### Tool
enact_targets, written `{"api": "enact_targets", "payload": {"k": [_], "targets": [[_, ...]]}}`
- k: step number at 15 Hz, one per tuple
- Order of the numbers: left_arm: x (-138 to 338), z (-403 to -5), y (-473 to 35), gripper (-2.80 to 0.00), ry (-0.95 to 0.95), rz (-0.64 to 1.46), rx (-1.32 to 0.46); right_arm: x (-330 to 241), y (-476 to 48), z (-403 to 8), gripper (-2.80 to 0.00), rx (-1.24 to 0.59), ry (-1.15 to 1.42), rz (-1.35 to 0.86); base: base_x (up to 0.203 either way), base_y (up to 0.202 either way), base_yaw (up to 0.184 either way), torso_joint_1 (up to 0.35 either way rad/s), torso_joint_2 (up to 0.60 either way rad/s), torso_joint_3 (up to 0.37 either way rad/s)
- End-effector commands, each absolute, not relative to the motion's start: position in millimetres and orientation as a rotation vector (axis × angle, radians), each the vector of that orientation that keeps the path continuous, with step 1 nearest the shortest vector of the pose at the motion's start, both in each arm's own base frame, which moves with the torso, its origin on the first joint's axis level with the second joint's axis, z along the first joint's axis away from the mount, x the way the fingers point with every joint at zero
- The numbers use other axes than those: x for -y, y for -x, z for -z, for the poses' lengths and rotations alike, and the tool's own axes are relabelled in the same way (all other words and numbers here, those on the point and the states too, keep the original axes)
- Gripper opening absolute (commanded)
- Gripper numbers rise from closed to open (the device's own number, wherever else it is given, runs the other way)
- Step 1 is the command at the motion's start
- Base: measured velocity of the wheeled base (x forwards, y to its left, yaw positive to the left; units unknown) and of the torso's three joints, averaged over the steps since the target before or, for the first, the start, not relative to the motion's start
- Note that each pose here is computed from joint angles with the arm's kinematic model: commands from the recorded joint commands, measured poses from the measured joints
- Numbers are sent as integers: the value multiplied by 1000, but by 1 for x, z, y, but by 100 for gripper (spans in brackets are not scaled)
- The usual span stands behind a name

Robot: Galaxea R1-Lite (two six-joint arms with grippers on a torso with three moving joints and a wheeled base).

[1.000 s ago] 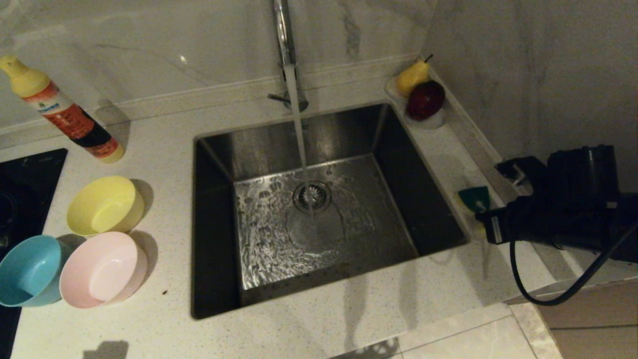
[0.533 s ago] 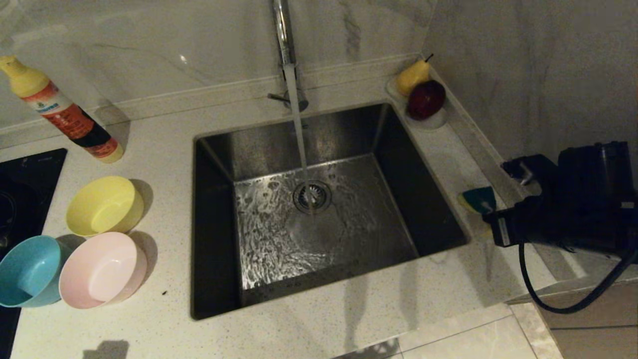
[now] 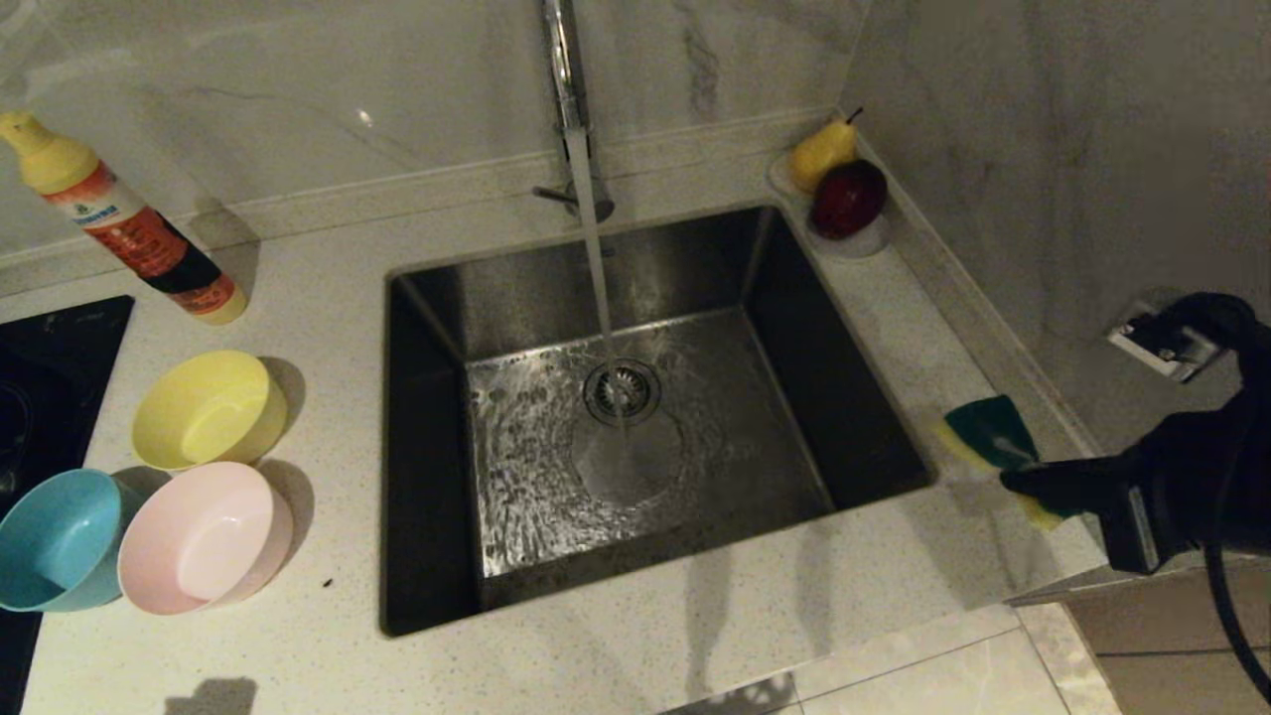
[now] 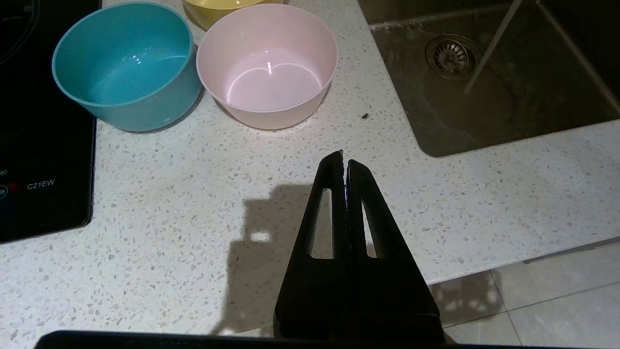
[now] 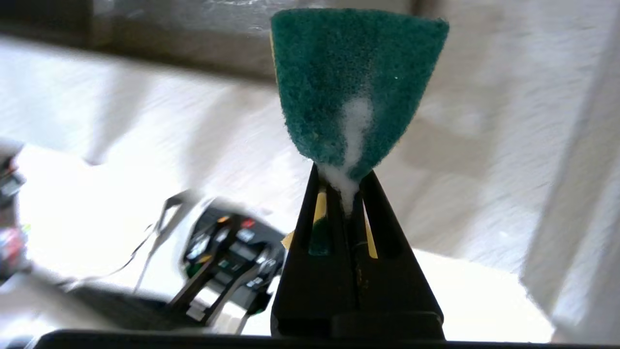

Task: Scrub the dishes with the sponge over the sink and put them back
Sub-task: Pick up a bowl and the sponge

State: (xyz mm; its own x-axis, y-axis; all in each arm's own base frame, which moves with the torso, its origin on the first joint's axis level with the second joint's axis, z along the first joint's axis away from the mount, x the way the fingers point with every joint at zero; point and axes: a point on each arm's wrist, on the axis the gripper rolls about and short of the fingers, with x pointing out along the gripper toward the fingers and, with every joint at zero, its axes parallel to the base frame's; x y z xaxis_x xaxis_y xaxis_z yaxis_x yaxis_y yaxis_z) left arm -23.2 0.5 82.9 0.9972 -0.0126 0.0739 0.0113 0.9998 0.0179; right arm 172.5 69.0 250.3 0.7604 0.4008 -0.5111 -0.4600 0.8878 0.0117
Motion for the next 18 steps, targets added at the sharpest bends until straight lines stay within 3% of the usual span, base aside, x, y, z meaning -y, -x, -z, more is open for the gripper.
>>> {"api": "enact_targets", "payload": {"k": [1,6,13,18], "targets": [[0,-74,21,-280,-18,12,46,-63,-140,-265,-280,-475,109,-538,0,0,0,0,0,0],[0,-74,21,-280,-18,12,46,-63,-113,-265,-280,-523,115,-652,0,0,0,0,0,0],[0,-74,21,-280,-18,12,46,-101,-136,-263,-280,-650,-18,-704,0,0,0,0,0,0],[0,-74,21,-280,-26,13,46,-128,-173,-276,-280,-613,-46,-674,0,0,0,0,0,0]]}}
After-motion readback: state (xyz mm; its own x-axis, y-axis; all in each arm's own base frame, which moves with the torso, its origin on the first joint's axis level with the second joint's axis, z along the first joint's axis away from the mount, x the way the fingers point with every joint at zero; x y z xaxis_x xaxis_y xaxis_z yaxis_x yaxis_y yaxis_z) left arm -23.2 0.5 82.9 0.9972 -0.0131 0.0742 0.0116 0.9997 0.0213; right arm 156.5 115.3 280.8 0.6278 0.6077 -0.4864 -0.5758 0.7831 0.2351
